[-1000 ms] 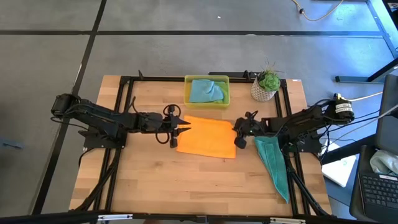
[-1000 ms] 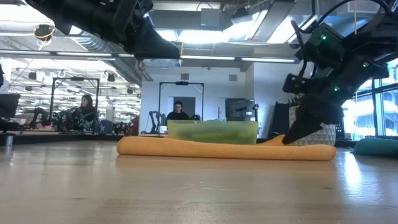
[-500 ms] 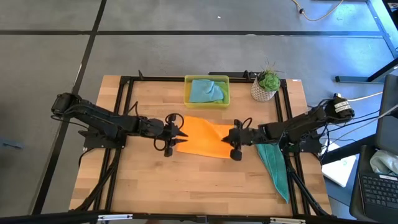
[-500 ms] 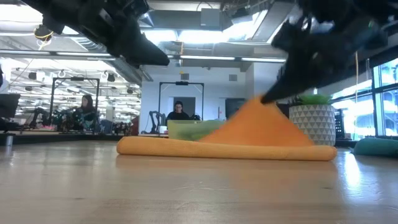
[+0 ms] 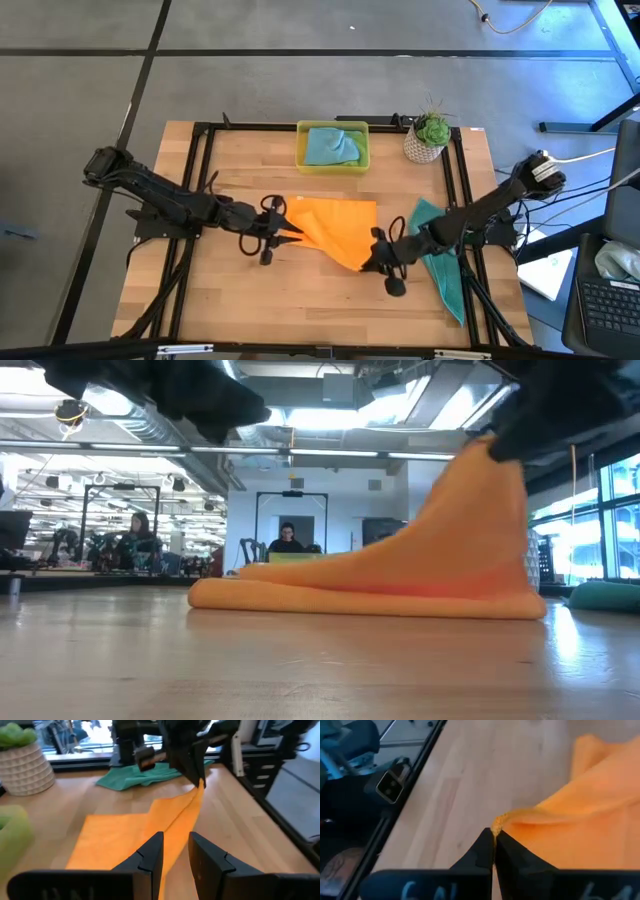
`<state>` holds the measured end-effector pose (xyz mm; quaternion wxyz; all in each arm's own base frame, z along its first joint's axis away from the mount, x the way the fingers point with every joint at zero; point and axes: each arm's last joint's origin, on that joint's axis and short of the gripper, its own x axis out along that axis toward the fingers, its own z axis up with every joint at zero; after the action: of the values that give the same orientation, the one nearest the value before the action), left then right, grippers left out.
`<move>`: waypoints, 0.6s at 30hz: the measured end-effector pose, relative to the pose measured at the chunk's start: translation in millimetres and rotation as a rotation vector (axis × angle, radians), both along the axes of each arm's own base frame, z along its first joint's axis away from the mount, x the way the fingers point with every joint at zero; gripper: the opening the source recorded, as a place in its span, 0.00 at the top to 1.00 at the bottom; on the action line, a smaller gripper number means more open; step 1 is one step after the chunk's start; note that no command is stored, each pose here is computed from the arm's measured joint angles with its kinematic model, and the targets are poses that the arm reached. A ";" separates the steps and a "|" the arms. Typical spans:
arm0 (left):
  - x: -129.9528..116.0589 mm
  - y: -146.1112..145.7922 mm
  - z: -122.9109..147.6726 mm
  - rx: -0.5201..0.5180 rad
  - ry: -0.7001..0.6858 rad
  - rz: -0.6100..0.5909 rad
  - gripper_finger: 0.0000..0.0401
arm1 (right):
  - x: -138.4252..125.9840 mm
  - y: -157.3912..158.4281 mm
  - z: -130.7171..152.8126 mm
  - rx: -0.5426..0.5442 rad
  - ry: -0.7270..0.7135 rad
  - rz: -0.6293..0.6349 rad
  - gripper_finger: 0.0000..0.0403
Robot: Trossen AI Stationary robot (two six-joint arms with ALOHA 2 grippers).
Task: Fold microfiber towels
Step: Fold the orange cloth
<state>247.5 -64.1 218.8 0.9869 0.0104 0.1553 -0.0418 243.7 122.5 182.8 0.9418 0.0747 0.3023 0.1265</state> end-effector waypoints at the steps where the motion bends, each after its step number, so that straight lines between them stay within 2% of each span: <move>1: -0.6 -2.5 0.2 -0.004 -0.002 -0.008 0.79 | 0.3 3.3 -3.3 0.004 0.008 0.005 0.98; 6: -4.5 -14.9 -0.2 -0.075 0.009 -0.019 0.79 | 6.5 21.7 -27.0 0.082 0.051 -0.010 0.98; 11: -7.6 -33.1 -7.1 -0.129 0.037 -0.009 0.79 | 15.9 41.3 -54.3 0.139 0.065 0.043 0.98; 18: -11.7 -62.0 -29.8 -0.175 0.110 0.044 0.79 | 36.6 60.0 -67.0 0.247 0.156 0.049 0.97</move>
<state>235.8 -126.1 189.0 0.9747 -0.0814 0.2051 -0.0340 280.4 182.5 115.8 0.8957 0.1920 0.3585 0.1796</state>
